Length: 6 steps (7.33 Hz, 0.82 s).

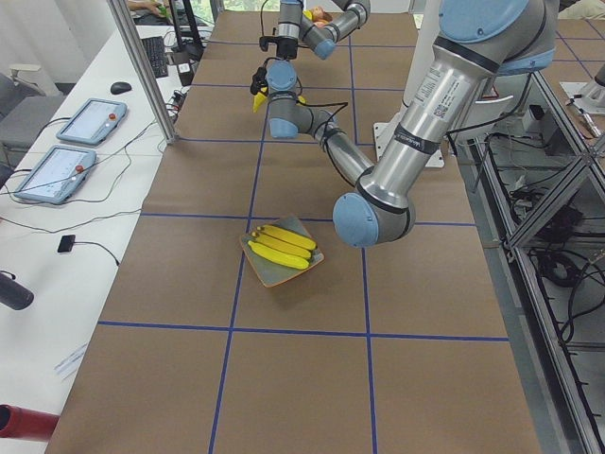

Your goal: Transfer all bananas from basket to plate

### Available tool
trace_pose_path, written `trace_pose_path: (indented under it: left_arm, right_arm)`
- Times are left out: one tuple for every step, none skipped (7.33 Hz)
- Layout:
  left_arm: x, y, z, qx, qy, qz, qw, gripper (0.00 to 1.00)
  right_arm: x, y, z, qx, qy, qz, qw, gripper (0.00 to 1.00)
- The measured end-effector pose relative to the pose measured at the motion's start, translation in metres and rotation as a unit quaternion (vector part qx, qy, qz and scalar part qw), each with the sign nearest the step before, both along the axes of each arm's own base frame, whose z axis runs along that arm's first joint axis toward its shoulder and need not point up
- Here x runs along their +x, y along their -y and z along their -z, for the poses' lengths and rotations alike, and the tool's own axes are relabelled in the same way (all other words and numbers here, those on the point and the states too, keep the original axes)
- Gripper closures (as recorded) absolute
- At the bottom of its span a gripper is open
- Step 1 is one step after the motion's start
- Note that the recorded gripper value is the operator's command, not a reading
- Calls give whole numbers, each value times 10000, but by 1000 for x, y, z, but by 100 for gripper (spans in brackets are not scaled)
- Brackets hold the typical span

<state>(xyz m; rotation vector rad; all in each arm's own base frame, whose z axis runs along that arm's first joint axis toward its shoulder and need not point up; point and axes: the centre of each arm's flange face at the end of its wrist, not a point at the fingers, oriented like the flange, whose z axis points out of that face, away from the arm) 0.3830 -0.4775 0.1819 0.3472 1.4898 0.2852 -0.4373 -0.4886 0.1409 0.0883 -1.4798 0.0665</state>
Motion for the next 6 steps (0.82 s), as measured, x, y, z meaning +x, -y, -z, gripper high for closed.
trace_pose_path:
  left_arm:
    - [5, -6, 3, 24, -29, -75, 10000, 2]
    - [8, -9, 6, 47, -55, -118, 9999, 2]
    - [11, -12, 11, 74, -84, -151, 9998, 2]
    - [14, -15, 15, 104, -115, -186, 9997, 3]
    - [16, -17, 20, 130, -142, -215, 9996, 4]
    - [18, -18, 22, 149, -156, -231, 9995, 6]
  right_arm:
    - [0, 0, 7, -44, 50, -8, 10000, 100]
    - [-1, -1, 13, -96, 89, -8, 9999, 100]
    - [-3, -1, 18, -155, 120, -4, 9998, 100]
    - [-5, -1, 21, -205, 137, 7, 9997, 100]
    - [-7, -2, 23, -232, 145, 22, 9996, 100]
    - [-9, -4, 24, -255, 155, 44, 9995, 100]
